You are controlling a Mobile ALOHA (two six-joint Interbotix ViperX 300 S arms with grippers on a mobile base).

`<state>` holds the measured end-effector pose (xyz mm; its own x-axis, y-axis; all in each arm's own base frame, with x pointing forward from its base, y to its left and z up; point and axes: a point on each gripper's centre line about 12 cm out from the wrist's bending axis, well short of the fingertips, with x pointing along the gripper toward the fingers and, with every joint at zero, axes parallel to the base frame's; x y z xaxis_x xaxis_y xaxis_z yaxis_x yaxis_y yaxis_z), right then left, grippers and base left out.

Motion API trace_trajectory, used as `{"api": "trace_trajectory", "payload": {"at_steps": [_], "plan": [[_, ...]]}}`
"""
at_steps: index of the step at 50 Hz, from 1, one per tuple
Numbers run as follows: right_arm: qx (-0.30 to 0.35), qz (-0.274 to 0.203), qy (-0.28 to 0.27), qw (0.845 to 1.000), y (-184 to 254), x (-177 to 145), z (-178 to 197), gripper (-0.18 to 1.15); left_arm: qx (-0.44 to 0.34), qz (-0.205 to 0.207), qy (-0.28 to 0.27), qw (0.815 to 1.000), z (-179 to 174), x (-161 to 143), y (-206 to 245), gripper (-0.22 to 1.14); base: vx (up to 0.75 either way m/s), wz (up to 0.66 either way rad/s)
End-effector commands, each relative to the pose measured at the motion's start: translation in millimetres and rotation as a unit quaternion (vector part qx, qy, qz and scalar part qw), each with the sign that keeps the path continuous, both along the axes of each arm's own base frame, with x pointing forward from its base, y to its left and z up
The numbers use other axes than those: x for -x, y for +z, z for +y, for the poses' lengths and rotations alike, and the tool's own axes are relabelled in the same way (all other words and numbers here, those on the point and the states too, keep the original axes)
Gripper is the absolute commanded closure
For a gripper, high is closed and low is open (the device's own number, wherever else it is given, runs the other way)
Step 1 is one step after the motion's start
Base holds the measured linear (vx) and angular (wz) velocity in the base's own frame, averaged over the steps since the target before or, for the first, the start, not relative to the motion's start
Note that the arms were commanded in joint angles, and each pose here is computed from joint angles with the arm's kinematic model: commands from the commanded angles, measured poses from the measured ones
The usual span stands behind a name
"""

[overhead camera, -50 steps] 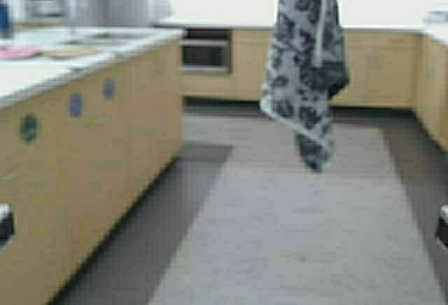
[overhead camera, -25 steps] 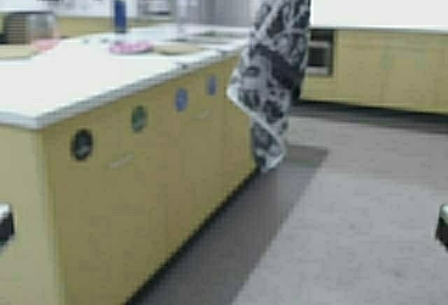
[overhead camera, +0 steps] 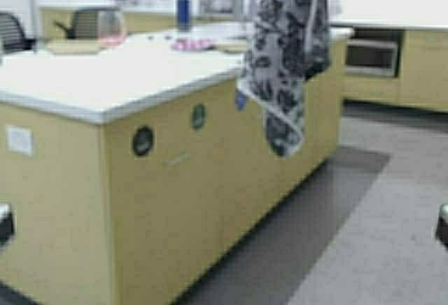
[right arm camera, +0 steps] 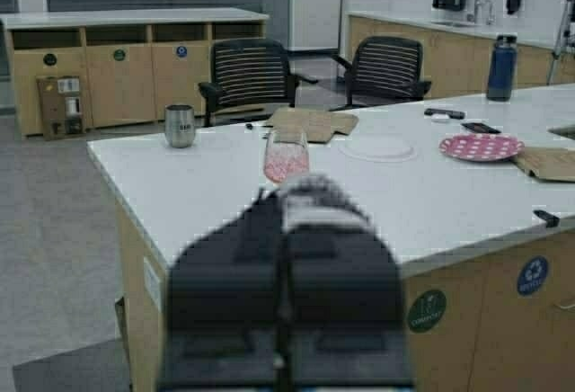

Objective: Get the cloth and wipe up the spill under the wine glass

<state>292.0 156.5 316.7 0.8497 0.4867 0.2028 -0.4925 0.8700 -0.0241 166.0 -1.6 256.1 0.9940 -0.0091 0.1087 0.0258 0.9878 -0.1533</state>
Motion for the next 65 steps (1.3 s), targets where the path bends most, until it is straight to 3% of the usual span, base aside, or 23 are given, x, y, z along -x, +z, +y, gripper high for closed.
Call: {"api": "trace_trajectory", "payload": {"at_steps": [1, 32, 56, 65], "plan": [[-0.011, -0.022, -0.001, 1.000, 13, 0, -1, 0.91, -0.001, -0.005, 0.001, 1.000, 0, -7, 5, 0.89, 0.09, 0.07], [-0.007, -0.021, 0.001, 1.000, 6, 3, -2, 0.91, 0.001, -0.018, 0.000, 1.000, 0, -3, 7, 0.89, 0.14, 0.12], [-0.009, -0.023, 0.001, 1.000, 5, 4, -2, 0.91, -0.002, 0.005, -0.003, 1.000, -1, -14, 5, 0.89, 0.16, 0.23], [-0.014, -0.031, 0.001, 0.999, 8, 4, -3, 0.91, 0.012, 0.005, -0.047, 0.999, -16, -12, 4, 0.89, 0.19, 0.27]]}}
